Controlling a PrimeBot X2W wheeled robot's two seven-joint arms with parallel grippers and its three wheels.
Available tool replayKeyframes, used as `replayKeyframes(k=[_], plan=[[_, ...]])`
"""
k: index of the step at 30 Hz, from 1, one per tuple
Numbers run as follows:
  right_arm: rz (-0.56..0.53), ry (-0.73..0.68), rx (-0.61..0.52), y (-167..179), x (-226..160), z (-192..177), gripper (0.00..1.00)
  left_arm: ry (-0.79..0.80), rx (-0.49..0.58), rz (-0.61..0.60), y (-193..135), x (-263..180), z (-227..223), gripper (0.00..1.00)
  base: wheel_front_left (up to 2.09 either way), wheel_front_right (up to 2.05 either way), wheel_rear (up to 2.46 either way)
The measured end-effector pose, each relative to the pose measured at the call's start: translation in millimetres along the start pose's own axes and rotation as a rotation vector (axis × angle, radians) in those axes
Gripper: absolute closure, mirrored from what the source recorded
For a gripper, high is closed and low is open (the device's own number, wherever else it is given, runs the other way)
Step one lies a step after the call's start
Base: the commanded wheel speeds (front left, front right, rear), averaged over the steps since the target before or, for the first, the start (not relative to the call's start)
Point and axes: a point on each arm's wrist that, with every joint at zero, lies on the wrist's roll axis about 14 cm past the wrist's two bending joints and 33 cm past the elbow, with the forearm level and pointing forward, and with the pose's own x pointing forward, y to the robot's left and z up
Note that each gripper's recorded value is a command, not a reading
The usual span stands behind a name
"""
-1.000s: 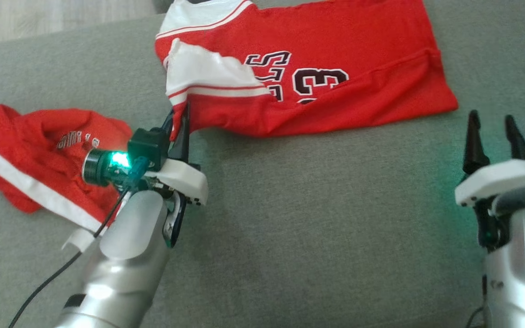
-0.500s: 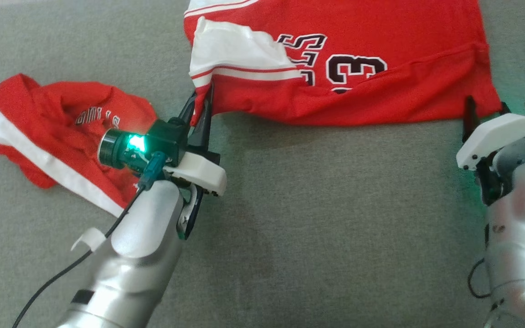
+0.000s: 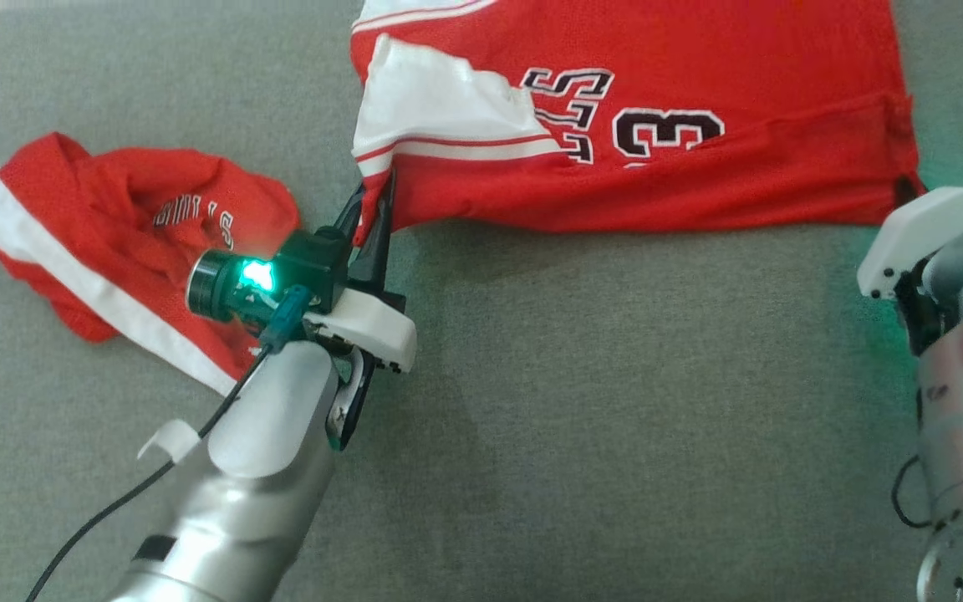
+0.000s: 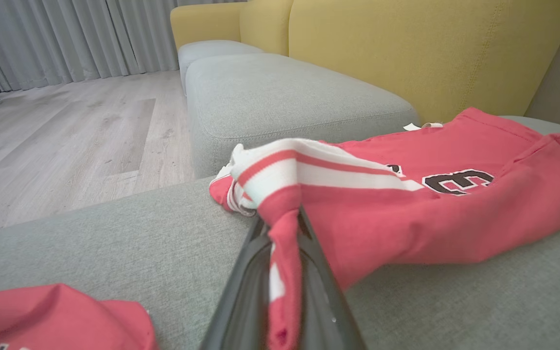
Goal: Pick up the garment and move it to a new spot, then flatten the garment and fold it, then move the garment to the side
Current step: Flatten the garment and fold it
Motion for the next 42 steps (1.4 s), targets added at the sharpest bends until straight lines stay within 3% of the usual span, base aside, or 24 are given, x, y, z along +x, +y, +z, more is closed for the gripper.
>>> replayKeyframes(k=[10, 21, 34, 35, 36, 38, 42], plan=[[-0.041, -0.067, -0.058, -39.4, -40.4, 9.6, 1.00, 0.062, 0.030, -0.023, -14.4, -26.7, -4.9, 1.00, 0.00, 0.00, 0.00], [-0.054, 0.038, -0.089, -75.8, -91.0, -31.9, 1.00, 0.196, 0.019, -0.143, -56.1, -73.9, -21.2, 1.00, 0.00, 0.00, 0.00], [-0.030, 0.060, -0.047, -80.8, -118.8, -53.8, 1.00, 0.265, 0.016, -0.166, -62.2, -98.8, -27.4, 1.00, 0.00, 0.00, 0.00], [-0.030, 0.050, -0.034, -79.7, -119.1, -52.2, 0.18, 0.263, 0.014, -0.165, -62.3, -97.9, -27.1, 1.00, 0.00, 0.00, 0.00], [-0.030, 0.040, -0.016, -78.9, -119.4, -51.0, 0.00, 0.267, 0.012, -0.165, -62.2, -97.4, -27.9, 1.00, 0.00, 0.00, 0.00], [-0.029, 0.014, 0.023, -75.8, -119.9, -47.2, 0.00, 0.265, 0.011, -0.155, -60.2, -96.3, -28.2, 0.00, 0.00, 0.00, 0.00], [-0.031, -0.152, 0.083, -71.0, -124.4, -17.6, 0.00, 0.214, 0.006, -0.112, -49.3, -92.3, -21.0, 0.00, 0.00, 0.00, 0.00]])
